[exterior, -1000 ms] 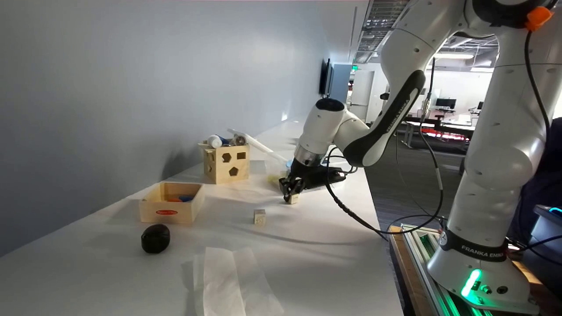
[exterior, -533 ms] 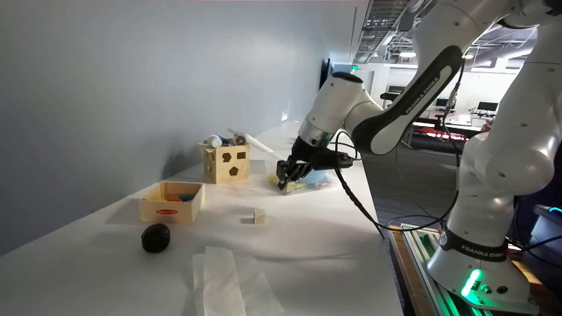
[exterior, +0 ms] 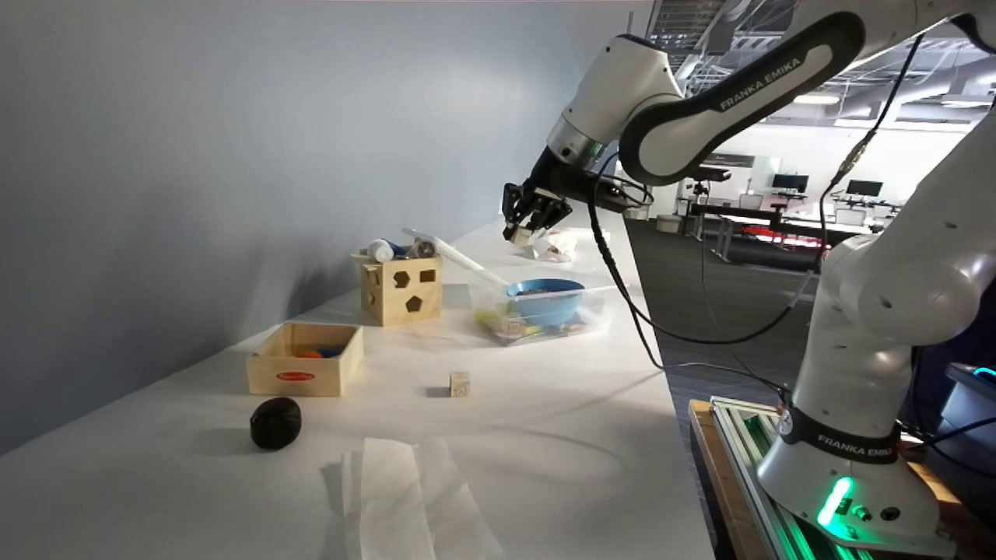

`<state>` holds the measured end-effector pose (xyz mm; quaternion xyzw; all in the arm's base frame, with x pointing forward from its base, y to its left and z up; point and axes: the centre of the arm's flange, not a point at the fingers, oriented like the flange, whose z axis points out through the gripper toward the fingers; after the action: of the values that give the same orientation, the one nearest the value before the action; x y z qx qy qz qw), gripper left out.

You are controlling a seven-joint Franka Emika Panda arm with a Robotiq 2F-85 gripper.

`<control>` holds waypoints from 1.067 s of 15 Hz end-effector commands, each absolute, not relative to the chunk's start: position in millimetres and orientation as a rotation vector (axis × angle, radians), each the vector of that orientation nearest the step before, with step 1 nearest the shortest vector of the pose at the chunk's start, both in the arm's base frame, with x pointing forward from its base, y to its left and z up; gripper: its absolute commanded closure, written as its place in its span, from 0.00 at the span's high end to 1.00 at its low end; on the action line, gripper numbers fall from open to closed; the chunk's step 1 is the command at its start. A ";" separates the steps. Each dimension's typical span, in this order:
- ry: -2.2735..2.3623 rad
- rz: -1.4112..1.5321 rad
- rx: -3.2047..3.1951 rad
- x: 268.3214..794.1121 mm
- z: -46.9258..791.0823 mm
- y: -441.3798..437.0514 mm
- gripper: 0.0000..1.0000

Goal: Put the cubes in the bowl

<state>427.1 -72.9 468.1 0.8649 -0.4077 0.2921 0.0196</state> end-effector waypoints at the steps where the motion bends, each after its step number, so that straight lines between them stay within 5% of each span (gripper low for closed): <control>1: -1.343 0.767 2.633 437.3 459.0 -104.7 0.10; 13: -1.395 0.611 2.674 468.6 369.6 -135.6 0.10; 14: -1.395 0.593 2.680 469.7 366.4 -134.1 0.60; 16: -1.395 0.576 2.684 470.9 365.2 -130.6 0.67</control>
<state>461.1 -131.2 366.4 0.8703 -0.4529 0.1900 0.0368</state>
